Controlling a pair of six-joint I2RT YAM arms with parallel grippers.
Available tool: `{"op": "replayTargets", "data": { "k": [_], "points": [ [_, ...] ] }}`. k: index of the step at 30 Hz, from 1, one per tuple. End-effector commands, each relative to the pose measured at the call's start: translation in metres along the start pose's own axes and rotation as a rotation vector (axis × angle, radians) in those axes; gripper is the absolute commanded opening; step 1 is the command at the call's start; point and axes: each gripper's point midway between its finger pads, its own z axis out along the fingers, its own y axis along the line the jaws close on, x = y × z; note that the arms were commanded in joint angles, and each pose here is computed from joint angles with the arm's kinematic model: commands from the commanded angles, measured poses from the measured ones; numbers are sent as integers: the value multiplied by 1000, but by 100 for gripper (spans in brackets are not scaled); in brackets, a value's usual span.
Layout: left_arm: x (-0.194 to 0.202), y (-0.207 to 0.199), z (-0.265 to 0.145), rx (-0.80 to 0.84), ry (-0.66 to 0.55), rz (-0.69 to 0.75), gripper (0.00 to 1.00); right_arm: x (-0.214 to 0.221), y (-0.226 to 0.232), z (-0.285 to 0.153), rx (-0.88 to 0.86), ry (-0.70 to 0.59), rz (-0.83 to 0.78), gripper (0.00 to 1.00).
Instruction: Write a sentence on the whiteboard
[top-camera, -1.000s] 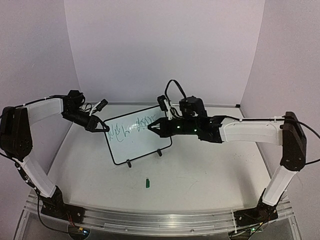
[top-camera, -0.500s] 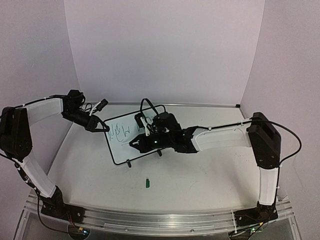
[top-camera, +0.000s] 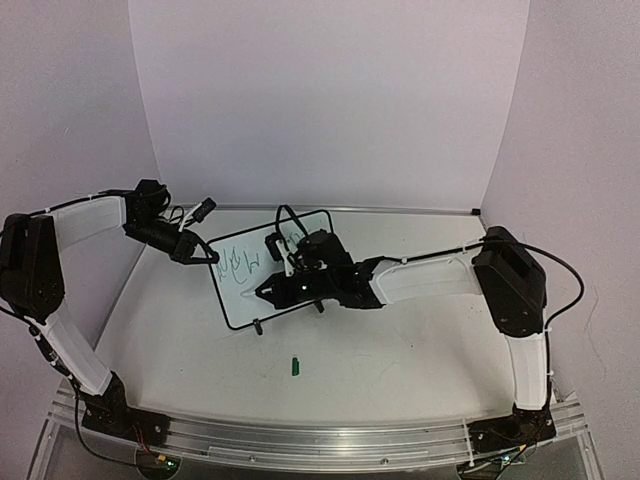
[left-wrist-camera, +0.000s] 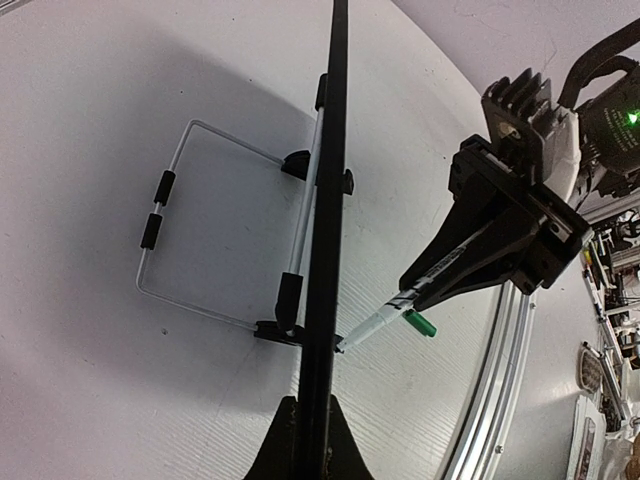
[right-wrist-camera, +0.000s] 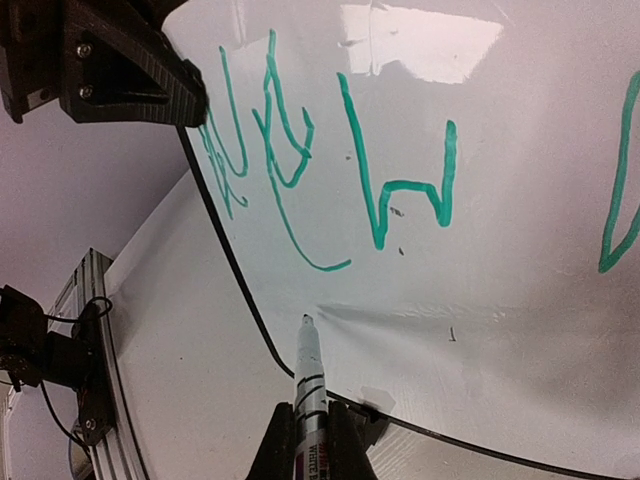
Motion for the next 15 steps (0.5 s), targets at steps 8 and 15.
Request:
{"op": "replayTargets", "data": {
  "k": [8, 15],
  "points": [
    [-2, 19, -8, -129, 23, 33, 0, -9, 4, 19, -14, -20, 7, 0],
    [-3, 19, -8, -130, 22, 35, 0, 5, 0, 25, -14, 23, 9, 0]
  ]
}}
